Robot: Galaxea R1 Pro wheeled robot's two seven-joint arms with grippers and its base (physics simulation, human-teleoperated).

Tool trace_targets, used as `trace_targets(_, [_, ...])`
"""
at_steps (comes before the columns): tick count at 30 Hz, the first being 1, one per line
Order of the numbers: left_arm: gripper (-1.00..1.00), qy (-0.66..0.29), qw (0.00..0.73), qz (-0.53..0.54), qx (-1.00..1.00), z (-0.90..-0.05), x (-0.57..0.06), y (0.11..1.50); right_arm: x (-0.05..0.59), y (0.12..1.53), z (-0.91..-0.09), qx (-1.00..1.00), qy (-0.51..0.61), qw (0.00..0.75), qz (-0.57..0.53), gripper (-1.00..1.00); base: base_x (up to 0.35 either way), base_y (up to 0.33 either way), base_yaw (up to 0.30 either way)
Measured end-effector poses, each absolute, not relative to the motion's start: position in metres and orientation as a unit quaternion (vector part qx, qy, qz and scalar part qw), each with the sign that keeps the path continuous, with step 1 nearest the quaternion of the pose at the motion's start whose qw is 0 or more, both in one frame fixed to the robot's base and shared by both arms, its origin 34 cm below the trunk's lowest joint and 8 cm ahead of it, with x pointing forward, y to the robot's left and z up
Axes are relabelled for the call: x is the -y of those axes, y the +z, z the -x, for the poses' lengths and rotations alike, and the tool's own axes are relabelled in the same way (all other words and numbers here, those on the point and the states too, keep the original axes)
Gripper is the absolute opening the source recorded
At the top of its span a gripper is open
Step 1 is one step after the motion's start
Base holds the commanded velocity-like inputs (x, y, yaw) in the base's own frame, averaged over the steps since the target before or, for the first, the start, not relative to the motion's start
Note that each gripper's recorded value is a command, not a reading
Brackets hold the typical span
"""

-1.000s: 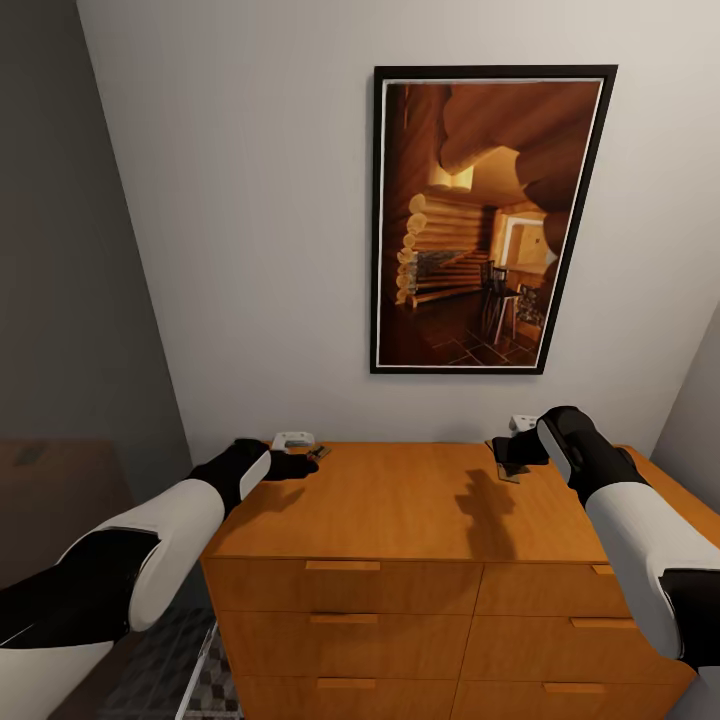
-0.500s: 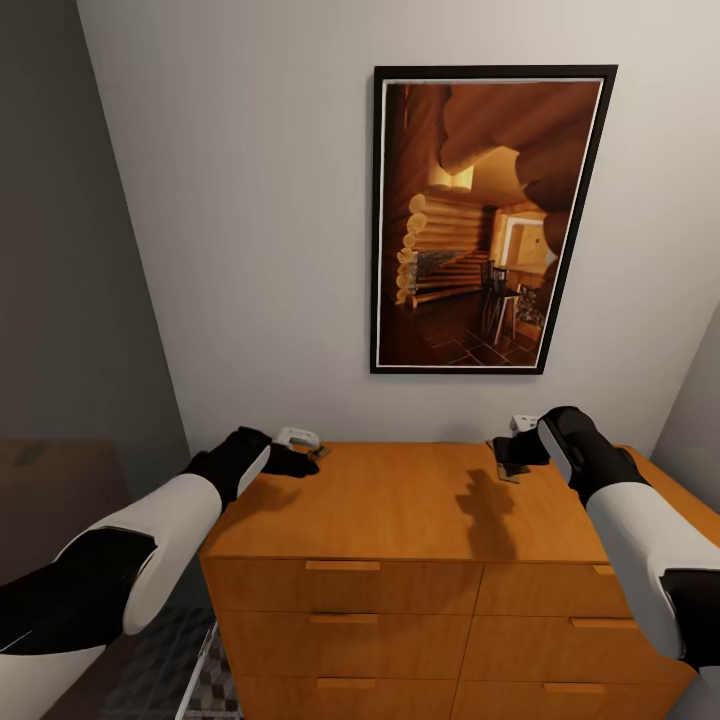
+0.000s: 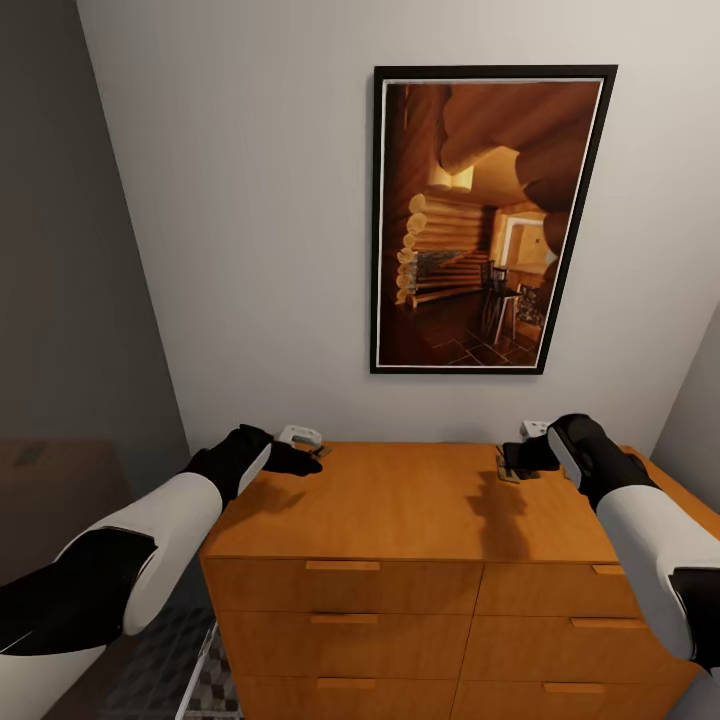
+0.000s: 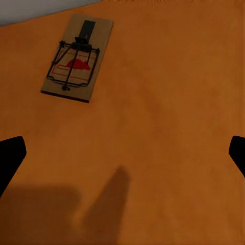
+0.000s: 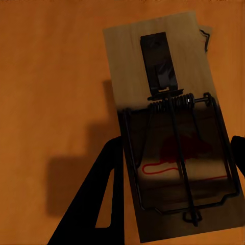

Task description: Take the four mousetraps from the cabinet in the bathroom and place them on the bathroom floor. Make sure all four end up on the same floor surface, and ensure that at least two of them are either under or directly next to the same bathroom sink.

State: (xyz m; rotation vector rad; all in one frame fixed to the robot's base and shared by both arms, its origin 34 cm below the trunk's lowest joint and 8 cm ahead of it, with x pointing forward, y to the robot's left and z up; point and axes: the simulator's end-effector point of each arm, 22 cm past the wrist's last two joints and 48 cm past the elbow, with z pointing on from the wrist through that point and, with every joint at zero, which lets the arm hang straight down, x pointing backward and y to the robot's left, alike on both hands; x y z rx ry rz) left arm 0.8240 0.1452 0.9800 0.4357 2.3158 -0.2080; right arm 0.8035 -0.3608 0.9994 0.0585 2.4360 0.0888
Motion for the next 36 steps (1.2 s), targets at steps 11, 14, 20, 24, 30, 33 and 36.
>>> trace_targets(11, [1.00,-0.070,0.380,-0.166,-0.907,-0.8258,-0.1476,0.9802,0.3623,0.9988,-0.8040,-0.937,0.033,0.346,-0.023,-1.00,0.000,0.000,0.000])
trace_targets(14, [1.00,-0.066,0.381,-0.164,-0.907,-0.8266,-0.1496,0.9803,0.3628,0.9988,-0.8040,-0.937,0.032,0.346,-0.023,-1.00,0.000,0.000,0.000])
trace_targets(20, [1.00,-0.059,0.383,-0.160,-0.908,-0.8277,-0.1527,0.9802,0.3639,0.9988,-0.8041,-0.937,0.029,0.347,-0.023,-1.00,0.000,0.000,0.000])
trace_targets(24, [1.00,-0.059,0.383,-0.160,-0.908,-0.8278,-0.1522,0.9804,0.3641,0.9988,-0.8042,-0.937,0.029,0.347,-0.023,-1.00,0.000,0.000,0.000])
trace_targets(30, [1.00,-0.060,0.383,-0.159,-0.908,-0.8279,-0.1520,0.9806,0.3641,0.9988,-0.8042,-0.937,0.028,0.347,-0.023,-1.00,0.000,0.000,0.000])
trace_targets(33, [1.00,-0.060,0.383,-0.159,-0.908,-0.8279,-0.1520,0.9806,0.3641,0.9988,-0.8042,-0.937,0.028,0.347,-0.023,-1.00,0.000,0.000,0.000])
trace_targets(36, [1.00,-0.060,0.383,-0.159,-0.908,-0.8280,-0.1521,0.9806,0.3641,0.9988,-0.8042,-0.937,0.028,0.347,-0.023,-1.00,0.000,0.000,0.000])
